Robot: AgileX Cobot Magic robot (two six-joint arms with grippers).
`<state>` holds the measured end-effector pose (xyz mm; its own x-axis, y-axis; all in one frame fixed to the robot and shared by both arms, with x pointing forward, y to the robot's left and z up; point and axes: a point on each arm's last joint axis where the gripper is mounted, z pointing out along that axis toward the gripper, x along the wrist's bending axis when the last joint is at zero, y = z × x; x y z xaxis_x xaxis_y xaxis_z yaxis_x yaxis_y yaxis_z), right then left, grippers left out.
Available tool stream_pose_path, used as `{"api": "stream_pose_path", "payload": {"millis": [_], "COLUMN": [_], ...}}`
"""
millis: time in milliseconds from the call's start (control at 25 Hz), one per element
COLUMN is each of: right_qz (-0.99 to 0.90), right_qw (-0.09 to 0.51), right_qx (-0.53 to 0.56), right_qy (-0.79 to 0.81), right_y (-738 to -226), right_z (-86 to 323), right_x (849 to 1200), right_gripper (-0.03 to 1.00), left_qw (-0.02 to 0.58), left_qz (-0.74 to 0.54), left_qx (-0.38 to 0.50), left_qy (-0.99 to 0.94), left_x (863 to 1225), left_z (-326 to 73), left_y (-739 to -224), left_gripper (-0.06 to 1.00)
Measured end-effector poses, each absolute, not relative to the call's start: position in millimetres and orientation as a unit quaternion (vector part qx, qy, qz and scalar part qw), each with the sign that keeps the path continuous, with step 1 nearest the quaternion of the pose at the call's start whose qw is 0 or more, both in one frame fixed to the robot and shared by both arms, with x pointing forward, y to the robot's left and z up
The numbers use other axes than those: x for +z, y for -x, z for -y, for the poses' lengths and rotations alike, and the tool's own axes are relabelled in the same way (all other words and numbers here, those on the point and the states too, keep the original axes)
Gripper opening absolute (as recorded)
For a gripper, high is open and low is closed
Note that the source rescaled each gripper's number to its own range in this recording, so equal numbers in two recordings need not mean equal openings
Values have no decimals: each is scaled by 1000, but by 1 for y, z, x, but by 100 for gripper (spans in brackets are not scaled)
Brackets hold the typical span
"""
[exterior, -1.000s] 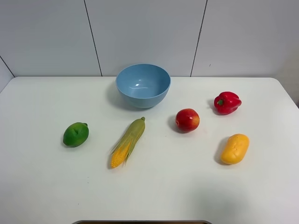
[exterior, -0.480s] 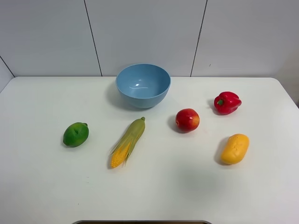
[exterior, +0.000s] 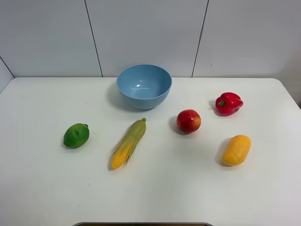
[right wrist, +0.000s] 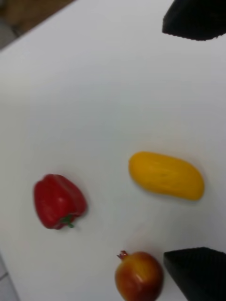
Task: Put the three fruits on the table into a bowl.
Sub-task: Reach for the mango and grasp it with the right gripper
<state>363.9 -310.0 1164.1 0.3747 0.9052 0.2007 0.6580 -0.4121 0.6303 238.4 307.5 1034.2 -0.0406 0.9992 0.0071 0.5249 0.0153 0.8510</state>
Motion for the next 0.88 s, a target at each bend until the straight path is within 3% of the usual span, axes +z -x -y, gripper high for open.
{"api": "stream_pose_path", "payload": {"millis": [360, 880], "right_qz": [-473, -446], "right_qw": [121, 73], "right_qx": [224, 149], "right_qy": [-843, -879], "right_y": [-416, -459], "right_z": [302, 304], "right_x": [1133, 1088], "right_gripper": [87, 87], "left_qw": [335, 335], "left_qz": [-629, -629], "left_qx": [354, 354], "left_qy": [-606, -606], "left_x": [1034, 1034], "left_z": [-308, -308], "left_y": [-238, -238], "left_gripper": [100, 100]}}
